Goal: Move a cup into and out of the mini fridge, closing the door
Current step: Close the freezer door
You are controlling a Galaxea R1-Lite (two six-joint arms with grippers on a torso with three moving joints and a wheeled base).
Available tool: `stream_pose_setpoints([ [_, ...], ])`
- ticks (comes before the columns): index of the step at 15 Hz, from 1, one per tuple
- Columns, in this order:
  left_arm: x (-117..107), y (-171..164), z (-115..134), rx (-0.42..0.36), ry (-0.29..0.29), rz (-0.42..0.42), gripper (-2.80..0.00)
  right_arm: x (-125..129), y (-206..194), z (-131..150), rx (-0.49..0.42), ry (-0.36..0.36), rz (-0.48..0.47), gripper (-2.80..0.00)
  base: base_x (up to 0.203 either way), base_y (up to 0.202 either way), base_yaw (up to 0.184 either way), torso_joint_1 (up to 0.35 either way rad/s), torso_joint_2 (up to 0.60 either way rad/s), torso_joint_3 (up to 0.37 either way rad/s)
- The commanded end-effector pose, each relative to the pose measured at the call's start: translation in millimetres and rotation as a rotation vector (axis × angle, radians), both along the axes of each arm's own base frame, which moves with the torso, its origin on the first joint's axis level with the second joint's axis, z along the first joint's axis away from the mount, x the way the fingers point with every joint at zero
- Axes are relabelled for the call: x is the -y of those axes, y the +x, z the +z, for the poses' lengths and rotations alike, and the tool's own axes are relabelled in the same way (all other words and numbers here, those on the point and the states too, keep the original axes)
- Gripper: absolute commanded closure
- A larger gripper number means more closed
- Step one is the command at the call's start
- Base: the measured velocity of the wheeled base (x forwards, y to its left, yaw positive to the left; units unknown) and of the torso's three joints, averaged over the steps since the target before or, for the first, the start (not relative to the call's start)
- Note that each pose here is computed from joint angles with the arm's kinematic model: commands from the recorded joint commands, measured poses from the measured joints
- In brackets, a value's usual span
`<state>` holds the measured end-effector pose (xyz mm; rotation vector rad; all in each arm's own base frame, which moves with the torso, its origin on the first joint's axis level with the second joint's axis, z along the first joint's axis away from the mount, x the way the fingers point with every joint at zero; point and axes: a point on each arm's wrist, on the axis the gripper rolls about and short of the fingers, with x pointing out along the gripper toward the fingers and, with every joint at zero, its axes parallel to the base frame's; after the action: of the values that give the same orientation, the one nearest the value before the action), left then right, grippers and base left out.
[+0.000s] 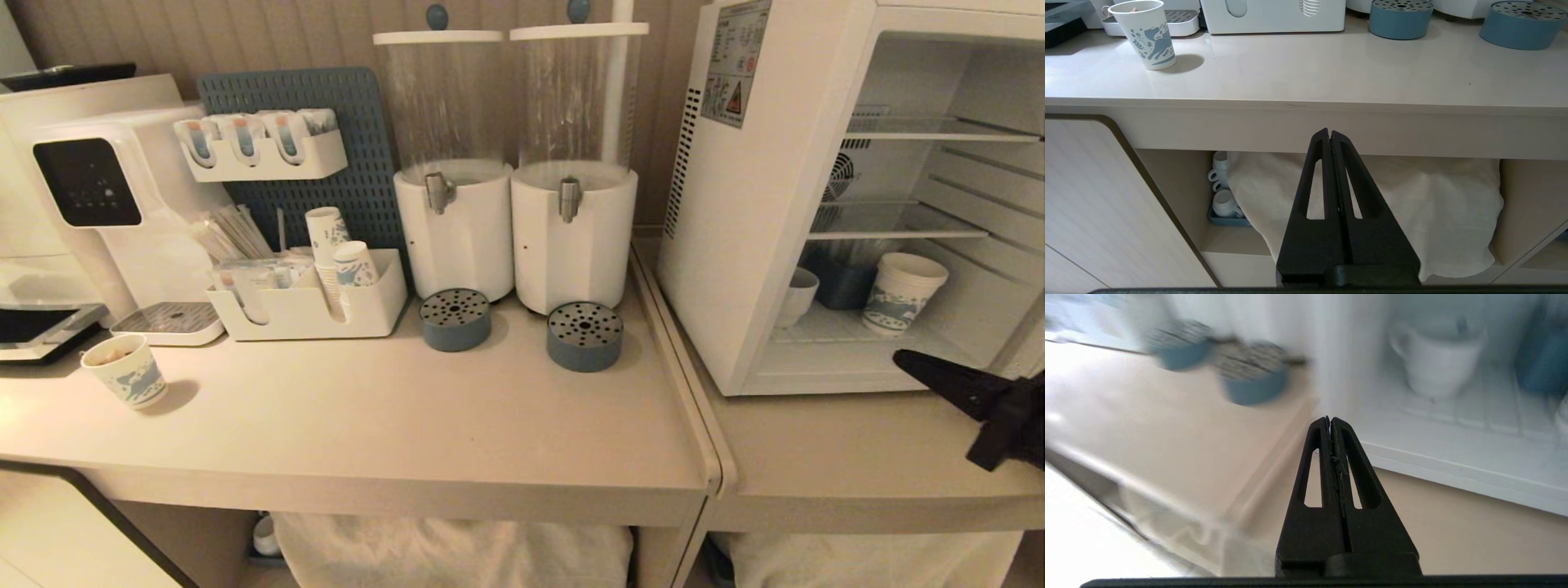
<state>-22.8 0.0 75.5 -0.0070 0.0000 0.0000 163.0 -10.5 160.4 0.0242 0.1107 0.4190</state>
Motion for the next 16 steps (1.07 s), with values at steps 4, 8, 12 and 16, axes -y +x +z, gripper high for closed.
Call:
stream_pose_setpoints([
  [4,0.0,0.0,0.0,0.000,-0.001,0.000,0.00,-19.5,-128.9,34.9,0.185,-0.001,0.087,0.00,0.000,0.000,0.000,0.000,0.00,0.000],
  [8,0.0,0.1,0.0,-0.001,-0.001,0.000,0.00,-25.2,-196.4,16.2,0.158,0.042,0.229,0.00,0.000,0.000,0.000,0.000,0.00,0.000],
  [12,0.0,0.1,0.0,-0.002,-0.001,0.000,0.00,-19.1,-221.4,-16.6,0.236,0.060,-0.034,0.00,0.000,0.000,0.000,0.000,0.00,0.000],
  [16,0.0,0.1,0.0,-0.002,-0.001,0.000,0.00,-12.7,-198.3,-52.0,0.191,0.045,-0.321,0.00,0.000,0.000,0.000,0.000,0.00,0.000],
])
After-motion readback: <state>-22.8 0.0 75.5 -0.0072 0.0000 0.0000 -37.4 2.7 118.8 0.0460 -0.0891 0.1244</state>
